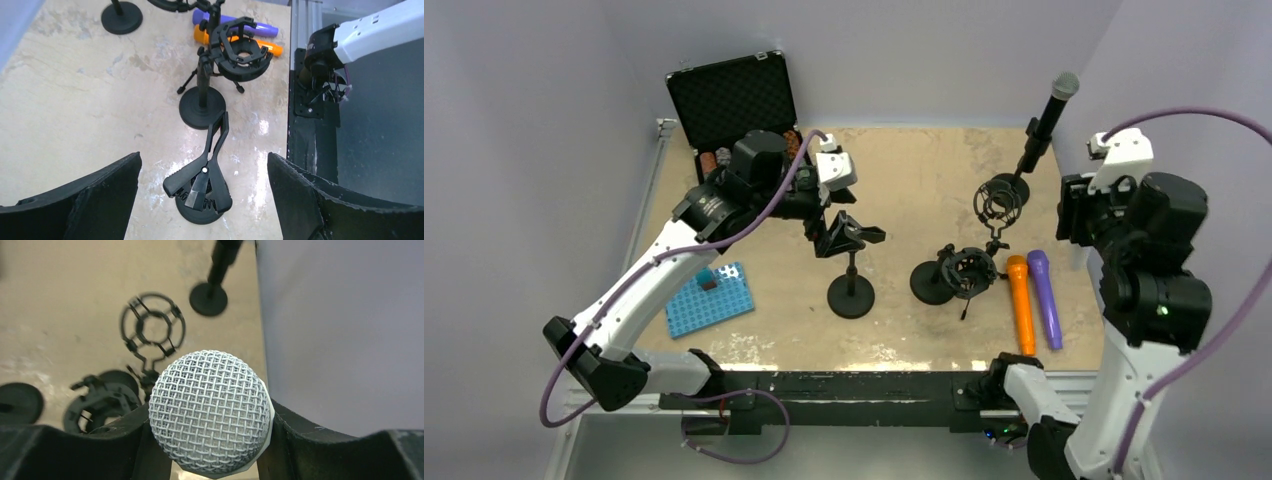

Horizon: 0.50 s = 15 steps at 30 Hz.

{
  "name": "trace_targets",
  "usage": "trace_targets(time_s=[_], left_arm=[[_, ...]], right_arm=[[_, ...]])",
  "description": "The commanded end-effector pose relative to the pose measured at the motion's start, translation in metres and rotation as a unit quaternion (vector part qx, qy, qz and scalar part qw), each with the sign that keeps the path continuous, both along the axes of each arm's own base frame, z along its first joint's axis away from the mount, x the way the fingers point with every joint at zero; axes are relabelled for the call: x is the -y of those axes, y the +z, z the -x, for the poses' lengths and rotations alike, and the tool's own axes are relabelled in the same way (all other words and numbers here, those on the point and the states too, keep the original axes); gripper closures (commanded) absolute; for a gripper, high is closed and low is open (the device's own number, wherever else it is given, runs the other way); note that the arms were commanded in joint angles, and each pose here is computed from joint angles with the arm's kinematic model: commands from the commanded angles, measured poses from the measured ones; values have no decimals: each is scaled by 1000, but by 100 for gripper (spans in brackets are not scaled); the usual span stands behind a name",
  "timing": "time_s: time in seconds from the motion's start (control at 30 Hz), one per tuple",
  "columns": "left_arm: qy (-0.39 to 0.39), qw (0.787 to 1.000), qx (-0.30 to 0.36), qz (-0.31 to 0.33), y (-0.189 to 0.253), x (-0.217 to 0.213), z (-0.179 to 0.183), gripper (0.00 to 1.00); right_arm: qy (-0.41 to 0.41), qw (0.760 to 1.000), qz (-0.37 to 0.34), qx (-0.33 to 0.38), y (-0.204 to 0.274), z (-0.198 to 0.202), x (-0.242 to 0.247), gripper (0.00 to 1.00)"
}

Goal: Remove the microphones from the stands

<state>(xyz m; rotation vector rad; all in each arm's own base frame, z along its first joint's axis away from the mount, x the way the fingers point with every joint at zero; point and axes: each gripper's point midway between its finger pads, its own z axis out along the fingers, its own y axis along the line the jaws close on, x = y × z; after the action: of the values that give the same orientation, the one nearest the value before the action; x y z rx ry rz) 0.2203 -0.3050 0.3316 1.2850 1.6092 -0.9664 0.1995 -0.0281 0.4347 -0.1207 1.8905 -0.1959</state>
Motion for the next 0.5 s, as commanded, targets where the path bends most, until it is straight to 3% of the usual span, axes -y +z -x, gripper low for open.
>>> trace_targets(time_s=[0.0,0.47], left_arm=[[17,996,61,61,58,-7,6,0],[36,989,105,99,106,-30,29,0]], right_arm=[[-76,983,39,-161,-84,1,44,100],[-96,929,44,-354,-230,-28,106,100]])
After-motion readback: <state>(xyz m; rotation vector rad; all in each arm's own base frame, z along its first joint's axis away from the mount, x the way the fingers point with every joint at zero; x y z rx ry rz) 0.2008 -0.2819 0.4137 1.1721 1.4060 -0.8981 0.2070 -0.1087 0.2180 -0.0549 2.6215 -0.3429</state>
